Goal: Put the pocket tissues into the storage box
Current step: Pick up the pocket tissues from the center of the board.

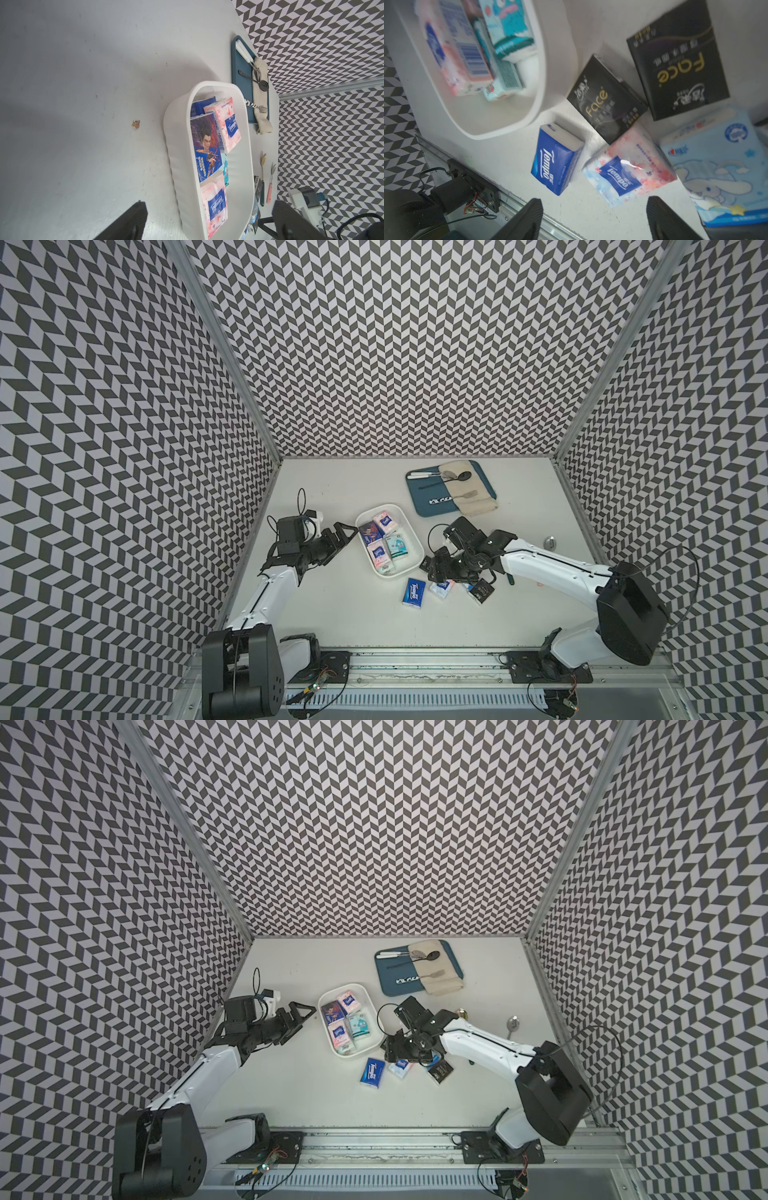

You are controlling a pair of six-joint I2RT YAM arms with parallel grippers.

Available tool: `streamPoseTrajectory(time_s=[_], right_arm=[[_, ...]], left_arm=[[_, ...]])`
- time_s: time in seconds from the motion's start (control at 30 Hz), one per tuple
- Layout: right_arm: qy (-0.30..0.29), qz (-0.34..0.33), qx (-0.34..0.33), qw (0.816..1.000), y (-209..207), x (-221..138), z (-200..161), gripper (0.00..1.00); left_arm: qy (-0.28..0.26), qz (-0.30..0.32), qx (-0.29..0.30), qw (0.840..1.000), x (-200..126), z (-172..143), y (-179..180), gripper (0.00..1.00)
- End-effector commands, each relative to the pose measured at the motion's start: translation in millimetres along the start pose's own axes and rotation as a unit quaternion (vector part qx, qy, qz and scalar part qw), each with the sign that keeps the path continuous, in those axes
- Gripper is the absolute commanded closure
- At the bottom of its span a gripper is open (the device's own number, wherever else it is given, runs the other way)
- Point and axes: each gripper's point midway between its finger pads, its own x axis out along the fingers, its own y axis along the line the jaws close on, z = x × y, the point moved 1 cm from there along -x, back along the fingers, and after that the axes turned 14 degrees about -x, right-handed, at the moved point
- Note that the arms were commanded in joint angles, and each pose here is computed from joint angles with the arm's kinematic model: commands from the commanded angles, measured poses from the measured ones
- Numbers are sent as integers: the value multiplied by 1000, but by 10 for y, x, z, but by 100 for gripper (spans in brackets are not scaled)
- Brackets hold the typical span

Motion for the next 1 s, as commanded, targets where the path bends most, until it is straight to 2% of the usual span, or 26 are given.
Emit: streamPoseTrajectory(time_s=[0.0,0.17,0.43,0.83,0.97], right_arm=[[-1,15,43,999,47,-81,-6,16],[5,-9,109,994,-49,-74,-41,15],[-2,-11,164,986,-81,81,98,15],[12,-7,189,982,-157,396,91,19],[16,-14,192,981,-201,424,58,23]], left_arm=[[-21,2,45,999,-20,93,-140,0],[-25,3,57,998,-31,92,-177,0],[-24,-3,58,998,-46,72,-204,0],[-22,-8,51,998,-79,14,-200,0],[-23,-10,52,998,-93,14,-219,0]])
